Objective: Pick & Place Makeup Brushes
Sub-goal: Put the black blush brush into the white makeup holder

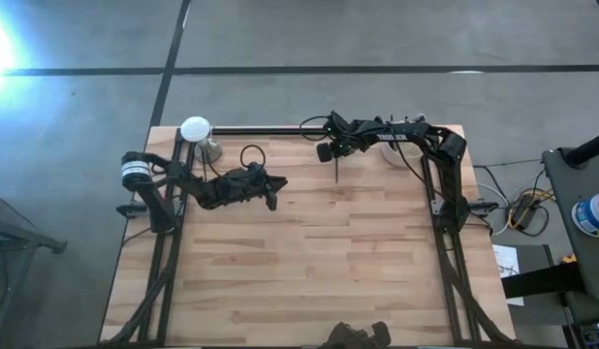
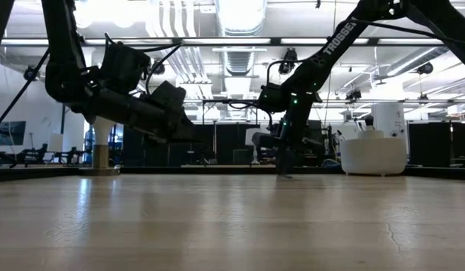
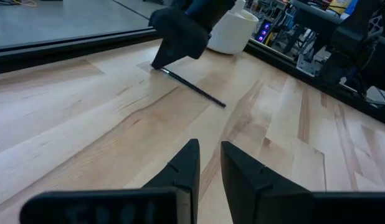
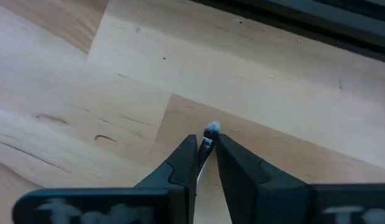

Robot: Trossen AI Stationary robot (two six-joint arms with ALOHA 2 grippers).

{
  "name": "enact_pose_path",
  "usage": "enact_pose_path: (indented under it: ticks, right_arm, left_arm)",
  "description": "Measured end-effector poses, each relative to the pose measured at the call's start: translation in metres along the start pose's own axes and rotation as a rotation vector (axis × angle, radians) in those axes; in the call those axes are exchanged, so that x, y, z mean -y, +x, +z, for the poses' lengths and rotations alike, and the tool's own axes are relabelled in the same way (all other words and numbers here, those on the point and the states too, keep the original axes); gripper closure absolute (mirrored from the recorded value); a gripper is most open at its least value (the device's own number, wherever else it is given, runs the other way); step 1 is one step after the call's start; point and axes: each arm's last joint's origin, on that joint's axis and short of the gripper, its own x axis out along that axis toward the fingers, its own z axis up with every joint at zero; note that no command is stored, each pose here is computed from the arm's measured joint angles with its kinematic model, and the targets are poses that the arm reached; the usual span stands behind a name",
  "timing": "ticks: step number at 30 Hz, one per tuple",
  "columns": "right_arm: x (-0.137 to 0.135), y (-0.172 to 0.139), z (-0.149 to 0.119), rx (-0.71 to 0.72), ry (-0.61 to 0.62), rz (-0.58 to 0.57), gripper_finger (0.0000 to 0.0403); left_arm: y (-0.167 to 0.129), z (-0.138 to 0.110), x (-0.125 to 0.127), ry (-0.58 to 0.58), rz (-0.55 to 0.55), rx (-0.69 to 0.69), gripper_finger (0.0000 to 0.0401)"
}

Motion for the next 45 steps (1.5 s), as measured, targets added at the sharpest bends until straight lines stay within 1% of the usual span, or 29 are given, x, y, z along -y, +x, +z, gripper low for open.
enact_pose_path:
  ticks: [6,11,17,20,25,30,33,35,37,39,41,45]
  right_arm:
    - [0.001,-0.007,-0.002,-0.023,-0.066,-0.006,0.0374]
    - [-0.005,-0.019,-0.011,-0.045,-0.145,-0.004,0.0391]
    - [-0.013,-0.053,-0.024,0.044,-0.211,0.021,0.0394]
    - [-0.012,-0.074,-0.036,0.102,-0.226,0.062,0.0394]
    - [-0.008,-0.108,-0.06,0.268,-0.243,0.208,0.0394]
    - [-0.001,-0.134,-0.091,0.451,-0.248,0.39,0.0394]
    - [0.002,-0.142,-0.108,0.551,-0.251,0.504,0.0394]
    - [0.002,-0.147,-0.119,0.625,-0.25,0.592,0.0394]
    - [0.001,-0.152,-0.128,0.697,-0.256,0.675,0.0394]
    - [0.0,-0.155,-0.137,0.759,-0.26,0.752,0.0394]
    - [-0.001,-0.157,-0.144,0.803,-0.263,0.81,0.0394]
    - [-0.005,-0.162,-0.153,0.864,-0.262,0.9,0.0394]
  left_arm:
    - [0.0,0.0,0.0,-0.003,-0.003,-0.001,0.0344]
    - [0.0,0.0,0.0,-0.003,-0.003,-0.001,0.0344]
    - [-0.002,-0.001,-0.001,-0.005,-0.003,0.006,0.0344]
    - [-0.002,0.0,-0.001,-0.006,-0.004,0.009,0.0344]
    - [-0.002,0.001,0.0,-0.01,-0.032,0.019,0.0344]
    - [-0.003,0.006,0.005,-0.028,-0.137,0.048,0.0344]
    - [-0.002,0.01,0.011,-0.024,-0.274,0.049,0.0344]
    - [-0.001,0.014,0.017,-0.026,-0.332,0.062,0.0345]
    - [0.002,0.018,0.023,-0.031,-0.353,0.078,0.0345]
    - [0.005,0.021,0.03,-0.045,-0.348,0.098,0.0345]
    - [0.009,0.026,0.039,-0.049,-0.358,0.117,0.0345]
    - [0.015,0.038,0.059,-0.04,-0.419,0.164,0.0345]
